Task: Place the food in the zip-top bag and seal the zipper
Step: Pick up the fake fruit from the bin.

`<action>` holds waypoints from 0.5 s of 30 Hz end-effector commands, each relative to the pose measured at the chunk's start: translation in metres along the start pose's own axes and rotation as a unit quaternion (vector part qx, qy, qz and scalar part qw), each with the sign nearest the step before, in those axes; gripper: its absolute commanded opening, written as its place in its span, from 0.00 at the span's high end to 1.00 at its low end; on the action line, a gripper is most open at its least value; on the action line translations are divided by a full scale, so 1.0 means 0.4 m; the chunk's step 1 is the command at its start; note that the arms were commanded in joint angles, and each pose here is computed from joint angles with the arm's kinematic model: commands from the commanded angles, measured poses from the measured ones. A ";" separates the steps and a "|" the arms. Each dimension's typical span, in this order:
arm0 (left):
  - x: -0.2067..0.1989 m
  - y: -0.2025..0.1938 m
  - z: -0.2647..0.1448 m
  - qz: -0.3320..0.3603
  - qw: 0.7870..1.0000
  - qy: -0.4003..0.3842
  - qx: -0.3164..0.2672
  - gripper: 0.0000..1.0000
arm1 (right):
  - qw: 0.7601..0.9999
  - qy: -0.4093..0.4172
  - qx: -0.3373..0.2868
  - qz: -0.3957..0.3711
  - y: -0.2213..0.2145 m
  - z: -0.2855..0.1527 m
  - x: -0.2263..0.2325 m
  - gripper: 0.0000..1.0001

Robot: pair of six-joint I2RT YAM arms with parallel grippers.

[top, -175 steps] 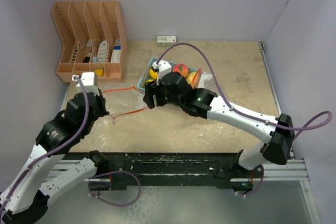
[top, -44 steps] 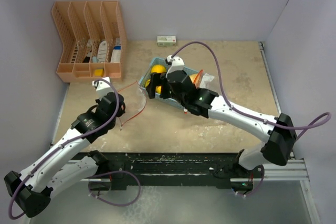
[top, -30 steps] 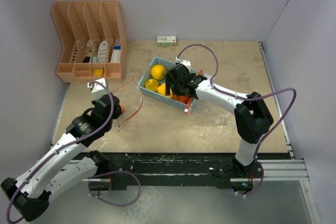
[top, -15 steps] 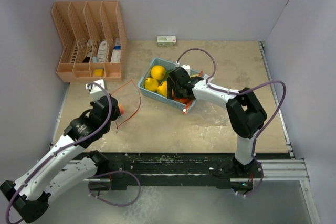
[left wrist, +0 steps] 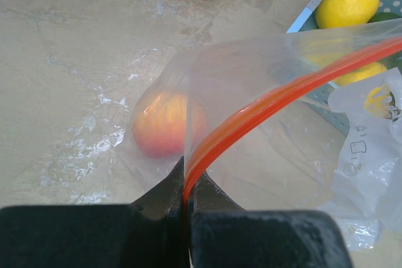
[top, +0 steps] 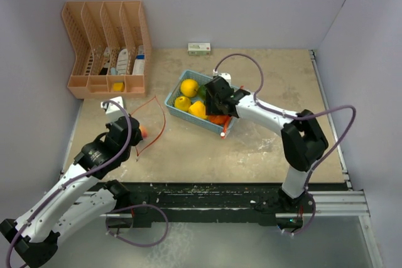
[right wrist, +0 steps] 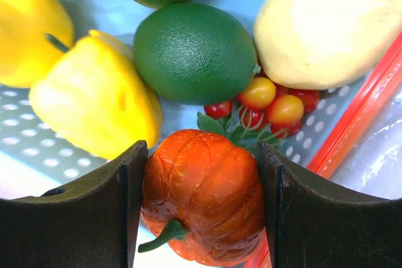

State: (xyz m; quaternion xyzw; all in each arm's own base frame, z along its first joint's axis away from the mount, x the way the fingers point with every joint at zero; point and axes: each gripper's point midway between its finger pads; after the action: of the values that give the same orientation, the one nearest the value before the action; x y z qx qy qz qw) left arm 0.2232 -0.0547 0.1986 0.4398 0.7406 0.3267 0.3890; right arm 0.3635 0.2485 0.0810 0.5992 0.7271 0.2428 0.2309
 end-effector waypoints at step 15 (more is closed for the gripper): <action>-0.035 0.025 0.023 -0.006 1.000 0.002 -0.015 1.00 | 0.854 0.449 -0.264 -0.010 0.262 -0.626 0.351 0.75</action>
State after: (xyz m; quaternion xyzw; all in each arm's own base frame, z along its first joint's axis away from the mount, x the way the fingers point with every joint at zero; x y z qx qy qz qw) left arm 0.2291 -0.0578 0.1898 0.4488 0.7430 0.3316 0.3694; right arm 0.3096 0.3226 0.2834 0.4416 0.6849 0.5676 0.1170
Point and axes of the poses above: each gripper's point midway between its finger pads, its own z axis out along the fingers, its own x axis along the line the jaws close on, y = z × x, and after that the axes turned 8 degrees about -z, right-handed
